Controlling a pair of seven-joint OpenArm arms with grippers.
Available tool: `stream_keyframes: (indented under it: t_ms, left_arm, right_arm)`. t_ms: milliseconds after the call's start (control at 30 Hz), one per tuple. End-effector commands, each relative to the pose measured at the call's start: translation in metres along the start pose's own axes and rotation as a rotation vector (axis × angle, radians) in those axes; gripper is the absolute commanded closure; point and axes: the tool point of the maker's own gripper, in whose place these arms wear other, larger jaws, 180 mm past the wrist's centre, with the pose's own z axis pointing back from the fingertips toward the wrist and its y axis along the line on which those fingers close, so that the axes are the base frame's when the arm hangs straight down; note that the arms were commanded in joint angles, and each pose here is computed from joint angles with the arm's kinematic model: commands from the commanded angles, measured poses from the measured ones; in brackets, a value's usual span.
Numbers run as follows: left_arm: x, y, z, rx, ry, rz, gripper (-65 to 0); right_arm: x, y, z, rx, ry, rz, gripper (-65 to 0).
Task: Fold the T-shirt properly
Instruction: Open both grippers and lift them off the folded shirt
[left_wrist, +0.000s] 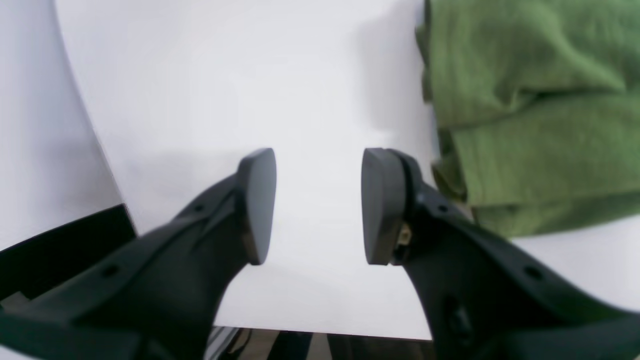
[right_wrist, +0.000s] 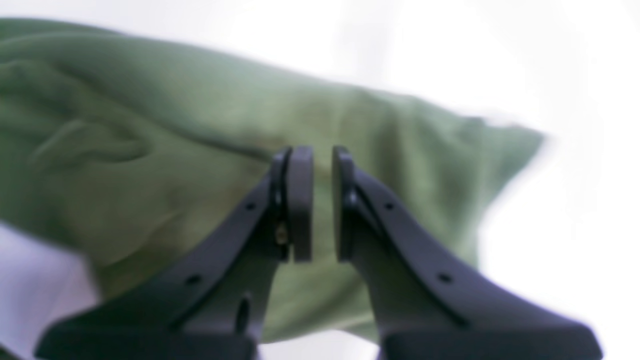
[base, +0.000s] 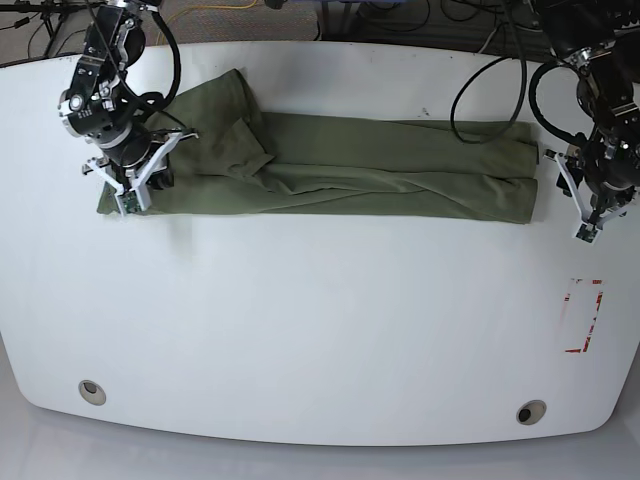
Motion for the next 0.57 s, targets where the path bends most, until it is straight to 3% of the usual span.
stream_keyframes:
  t_ms: [0, 533]
  left_arm:
    - [0.001, 0.011, 0.01, 0.041, -0.021, -0.004, -24.9]
    - [0.0, 0.001, 0.008, 0.023, -0.027, 0.017, -24.9]
  right_arm:
    - [0.001, 0.012, 0.001, 0.03, -0.013, 0.024, -6.2]
    - [-0.005, 0.036, -0.005, 0.082, -0.003, 0.01, -6.0]
